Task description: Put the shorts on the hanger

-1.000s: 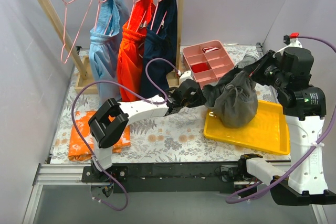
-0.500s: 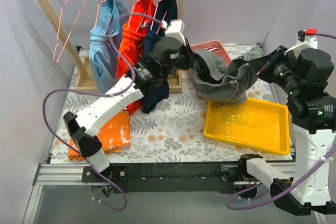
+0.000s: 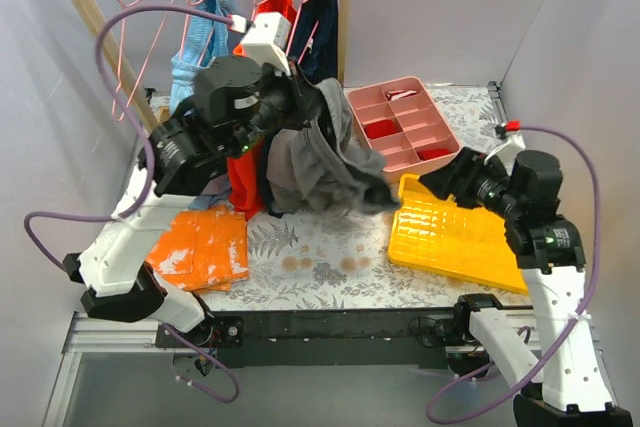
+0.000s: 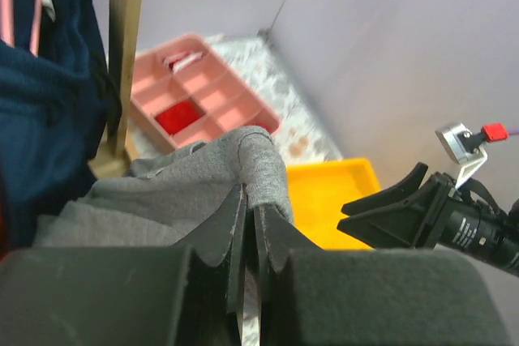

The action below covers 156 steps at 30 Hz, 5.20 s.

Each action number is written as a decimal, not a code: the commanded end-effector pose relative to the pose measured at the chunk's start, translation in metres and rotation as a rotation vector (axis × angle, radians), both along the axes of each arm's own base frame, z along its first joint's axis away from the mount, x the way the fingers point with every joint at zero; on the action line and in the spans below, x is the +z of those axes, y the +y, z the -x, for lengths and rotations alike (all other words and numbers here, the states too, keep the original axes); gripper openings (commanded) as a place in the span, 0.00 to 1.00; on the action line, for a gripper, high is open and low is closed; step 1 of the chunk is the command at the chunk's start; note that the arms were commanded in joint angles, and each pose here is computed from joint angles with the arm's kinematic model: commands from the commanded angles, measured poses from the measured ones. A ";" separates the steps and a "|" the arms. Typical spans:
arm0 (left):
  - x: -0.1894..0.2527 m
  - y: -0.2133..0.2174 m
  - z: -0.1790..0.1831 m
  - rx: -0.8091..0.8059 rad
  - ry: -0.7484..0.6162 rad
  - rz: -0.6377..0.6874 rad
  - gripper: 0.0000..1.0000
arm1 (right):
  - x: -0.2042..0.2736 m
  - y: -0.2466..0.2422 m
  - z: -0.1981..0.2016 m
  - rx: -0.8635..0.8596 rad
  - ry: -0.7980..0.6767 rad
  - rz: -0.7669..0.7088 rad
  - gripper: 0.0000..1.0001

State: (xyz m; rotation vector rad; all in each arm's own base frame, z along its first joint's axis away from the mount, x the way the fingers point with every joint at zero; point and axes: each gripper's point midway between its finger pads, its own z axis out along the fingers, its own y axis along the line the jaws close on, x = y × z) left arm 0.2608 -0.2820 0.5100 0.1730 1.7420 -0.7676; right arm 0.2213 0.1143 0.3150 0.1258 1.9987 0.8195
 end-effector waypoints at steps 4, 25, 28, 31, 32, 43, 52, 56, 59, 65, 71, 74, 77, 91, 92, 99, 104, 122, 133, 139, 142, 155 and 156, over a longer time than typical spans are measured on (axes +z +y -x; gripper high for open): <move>-0.107 -0.018 -0.004 -0.026 0.228 -0.223 0.00 | -0.039 0.010 0.025 0.158 -0.100 0.082 0.80; -0.166 -0.032 -0.029 0.054 0.307 -0.315 0.00 | -0.109 0.096 0.043 0.308 -0.001 0.133 0.84; -0.166 -0.030 -0.031 0.062 0.306 -0.322 0.00 | -0.120 0.124 0.053 0.321 0.011 0.152 0.84; -0.164 -0.027 -0.031 0.069 0.300 -0.327 0.00 | -0.121 0.150 0.062 0.318 -0.002 0.129 0.83; -0.164 -0.026 -0.031 0.068 0.301 -0.331 0.00 | -0.119 0.160 0.066 0.331 -0.013 0.109 0.83; -0.156 -0.009 -0.028 0.083 0.278 -0.333 0.00 | -0.168 0.206 0.055 0.285 0.089 0.129 0.71; -0.135 0.037 -0.027 0.174 0.235 -0.318 0.00 | -0.138 0.164 0.043 0.078 0.109 0.166 0.01; -0.118 0.058 -0.020 0.186 0.200 -0.347 0.00 | -0.060 0.092 0.033 -0.108 0.017 0.240 0.01; -0.103 0.071 -0.013 0.196 0.171 -0.348 0.00 | 0.021 0.061 0.027 -0.176 -0.112 0.214 0.01; -0.078 0.095 0.003 0.223 0.130 -0.300 0.00 | 0.106 0.046 0.023 -0.162 -0.249 0.281 0.01; -0.081 0.113 0.022 0.226 0.141 -0.289 0.00 | 0.129 0.050 0.019 -0.141 -0.288 0.325 0.01; -0.101 0.118 0.028 0.222 0.168 -0.298 0.00 | 0.111 0.055 0.010 -0.146 -0.252 0.429 0.01; -0.142 0.106 0.033 0.160 0.236 -0.342 0.00 | 0.069 0.053 -0.018 -0.170 -0.153 0.521 0.01; -0.316 0.059 0.038 0.028 0.470 -0.339 0.36 | -0.132 0.057 -0.047 0.071 0.264 0.557 0.01; -0.301 0.050 0.041 -0.038 0.444 -0.317 0.43 | -0.133 0.057 -0.047 0.074 0.265 0.558 0.01; -0.146 0.048 0.054 -0.150 0.107 -0.067 0.66 | -0.128 0.067 -0.050 0.105 0.249 0.523 0.01; -0.044 0.104 0.021 0.167 -0.161 -0.044 0.73 | -0.127 0.077 -0.049 0.137 0.235 0.477 0.01; 0.056 0.317 -0.138 0.548 -0.290 0.023 0.86 | -0.167 0.093 -0.035 0.265 0.304 0.464 0.01; 0.010 0.386 -0.162 0.603 -0.167 0.004 0.83 | -0.189 0.097 -0.028 0.338 0.344 0.485 0.01; -0.018 0.391 -0.178 0.581 -0.118 0.014 0.77 | -0.194 0.102 -0.025 0.373 0.349 0.469 0.01; -0.029 0.395 -0.185 0.585 -0.097 0.011 0.76 | -0.196 0.104 -0.023 0.384 0.351 0.464 0.01; -0.056 0.390 -0.199 0.530 -0.057 0.015 0.55 | -0.201 0.107 -0.026 0.398 0.357 0.466 0.01; -0.058 0.390 -0.201 0.527 -0.051 0.014 0.52 | -0.202 0.107 -0.026 0.397 0.360 0.467 0.01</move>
